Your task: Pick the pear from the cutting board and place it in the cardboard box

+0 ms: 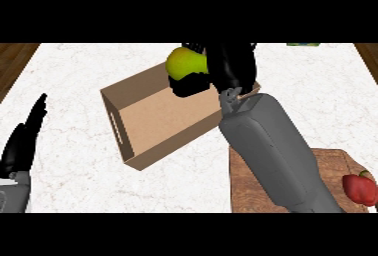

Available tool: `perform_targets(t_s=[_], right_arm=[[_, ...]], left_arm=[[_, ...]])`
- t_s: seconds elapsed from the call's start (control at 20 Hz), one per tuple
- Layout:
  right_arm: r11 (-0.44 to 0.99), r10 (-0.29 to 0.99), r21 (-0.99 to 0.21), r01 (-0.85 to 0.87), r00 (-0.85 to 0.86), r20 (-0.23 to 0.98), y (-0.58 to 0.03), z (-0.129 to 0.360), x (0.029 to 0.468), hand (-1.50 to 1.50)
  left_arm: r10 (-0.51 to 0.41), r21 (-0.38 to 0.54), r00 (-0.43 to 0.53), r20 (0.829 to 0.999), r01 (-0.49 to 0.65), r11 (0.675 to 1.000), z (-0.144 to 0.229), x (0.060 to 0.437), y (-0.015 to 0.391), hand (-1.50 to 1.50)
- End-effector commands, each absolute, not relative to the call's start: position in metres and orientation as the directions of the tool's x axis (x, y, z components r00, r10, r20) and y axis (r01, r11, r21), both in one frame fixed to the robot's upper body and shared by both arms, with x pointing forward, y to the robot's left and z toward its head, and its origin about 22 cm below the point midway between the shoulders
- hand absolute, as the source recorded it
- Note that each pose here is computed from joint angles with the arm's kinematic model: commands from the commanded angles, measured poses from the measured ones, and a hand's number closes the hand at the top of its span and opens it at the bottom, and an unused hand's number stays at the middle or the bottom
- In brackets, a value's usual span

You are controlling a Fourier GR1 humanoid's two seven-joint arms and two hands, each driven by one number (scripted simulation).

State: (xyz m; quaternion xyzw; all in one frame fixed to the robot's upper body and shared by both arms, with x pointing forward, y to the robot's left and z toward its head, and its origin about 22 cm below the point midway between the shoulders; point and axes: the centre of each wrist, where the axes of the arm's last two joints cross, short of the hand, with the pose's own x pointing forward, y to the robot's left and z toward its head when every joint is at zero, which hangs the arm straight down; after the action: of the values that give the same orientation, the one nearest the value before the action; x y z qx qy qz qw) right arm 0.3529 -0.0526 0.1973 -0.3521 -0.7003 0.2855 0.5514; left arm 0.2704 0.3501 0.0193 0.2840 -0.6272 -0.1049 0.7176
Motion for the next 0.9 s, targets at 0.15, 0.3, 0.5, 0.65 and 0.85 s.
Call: perform_targets(t_s=[0.15, 0.3, 0.5, 0.65, 0.85], right_arm=[[0.605, 0.796, -0.782, 0.15, -0.091, 0.599, -0.032, 0.174, 0.403, 1.5], [0.6, 0.799, -0.786, 0.151, -0.061, 0.598, -0.032, 0.155, 0.415, 1.5], [0.54, 0.835, -0.823, 0.176, 0.008, 0.55, -0.028, 0.155, 0.43, 1.5], [0.607, 0.779, -0.787, 0.113, 0.111, 0.617, -0.034, 0.151, 0.438, -1.5], [0.675, 0.718, -0.731, 0.101, 0.138, 0.683, -0.043, 0.139, 0.443, -1.5]], left_arm=[[-0.51, 0.542, 0.191, 0.839, -0.202, 0.816, 0.013, 0.281, 0.337, 0.0], [-0.503, 0.533, 0.183, 0.844, -0.194, 0.823, 0.019, 0.272, 0.34, 0.0], [-0.518, 0.541, 0.16, 0.84, -0.178, 0.822, 0.021, 0.283, 0.338, 0.0], [-0.513, 0.535, 0.161, 0.843, -0.168, 0.828, 0.025, 0.28, 0.34, 0.0], [-0.507, 0.526, 0.143, 0.85, -0.156, 0.836, 0.024, 0.283, 0.326, 0.0]])
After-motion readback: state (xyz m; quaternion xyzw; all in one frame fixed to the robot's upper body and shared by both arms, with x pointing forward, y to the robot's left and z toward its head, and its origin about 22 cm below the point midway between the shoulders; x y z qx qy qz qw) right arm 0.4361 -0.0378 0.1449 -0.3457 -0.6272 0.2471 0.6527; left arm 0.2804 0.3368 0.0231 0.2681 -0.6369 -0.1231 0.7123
